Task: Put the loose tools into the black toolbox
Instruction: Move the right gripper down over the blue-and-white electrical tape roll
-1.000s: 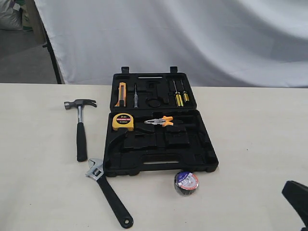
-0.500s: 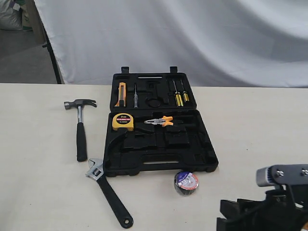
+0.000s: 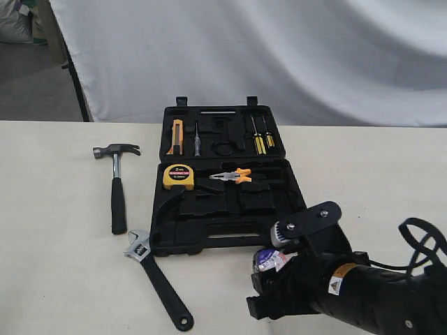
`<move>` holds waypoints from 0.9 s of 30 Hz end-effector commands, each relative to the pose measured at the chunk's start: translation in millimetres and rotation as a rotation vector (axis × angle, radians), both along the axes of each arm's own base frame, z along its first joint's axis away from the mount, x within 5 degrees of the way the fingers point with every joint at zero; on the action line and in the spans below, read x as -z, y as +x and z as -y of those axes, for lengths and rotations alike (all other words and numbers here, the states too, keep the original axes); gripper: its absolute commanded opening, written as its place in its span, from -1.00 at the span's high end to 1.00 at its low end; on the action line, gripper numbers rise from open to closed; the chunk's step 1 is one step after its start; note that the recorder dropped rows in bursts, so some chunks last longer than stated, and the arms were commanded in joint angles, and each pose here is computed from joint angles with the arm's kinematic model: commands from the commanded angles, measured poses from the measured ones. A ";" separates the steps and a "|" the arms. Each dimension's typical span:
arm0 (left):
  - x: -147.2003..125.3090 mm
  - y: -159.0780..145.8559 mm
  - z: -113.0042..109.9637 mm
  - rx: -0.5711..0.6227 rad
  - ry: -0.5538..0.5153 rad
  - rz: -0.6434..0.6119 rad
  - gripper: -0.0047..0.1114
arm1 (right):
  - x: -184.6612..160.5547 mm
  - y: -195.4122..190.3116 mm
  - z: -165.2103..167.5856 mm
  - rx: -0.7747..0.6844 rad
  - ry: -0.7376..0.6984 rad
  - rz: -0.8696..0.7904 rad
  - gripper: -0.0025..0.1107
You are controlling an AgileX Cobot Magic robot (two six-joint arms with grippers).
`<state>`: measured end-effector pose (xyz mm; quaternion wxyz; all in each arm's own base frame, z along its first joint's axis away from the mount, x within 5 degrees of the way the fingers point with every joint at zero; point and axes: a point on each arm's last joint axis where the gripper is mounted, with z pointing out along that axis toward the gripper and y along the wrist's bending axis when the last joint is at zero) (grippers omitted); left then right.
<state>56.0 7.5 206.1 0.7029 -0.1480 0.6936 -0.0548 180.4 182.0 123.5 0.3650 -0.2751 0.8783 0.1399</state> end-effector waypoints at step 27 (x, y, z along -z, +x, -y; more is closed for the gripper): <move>-1.7 -0.6 -1.4 -0.026 0.002 0.013 0.91 | 31.4 43.4 -19.7 0.001 -0.111 -0.077 -0.19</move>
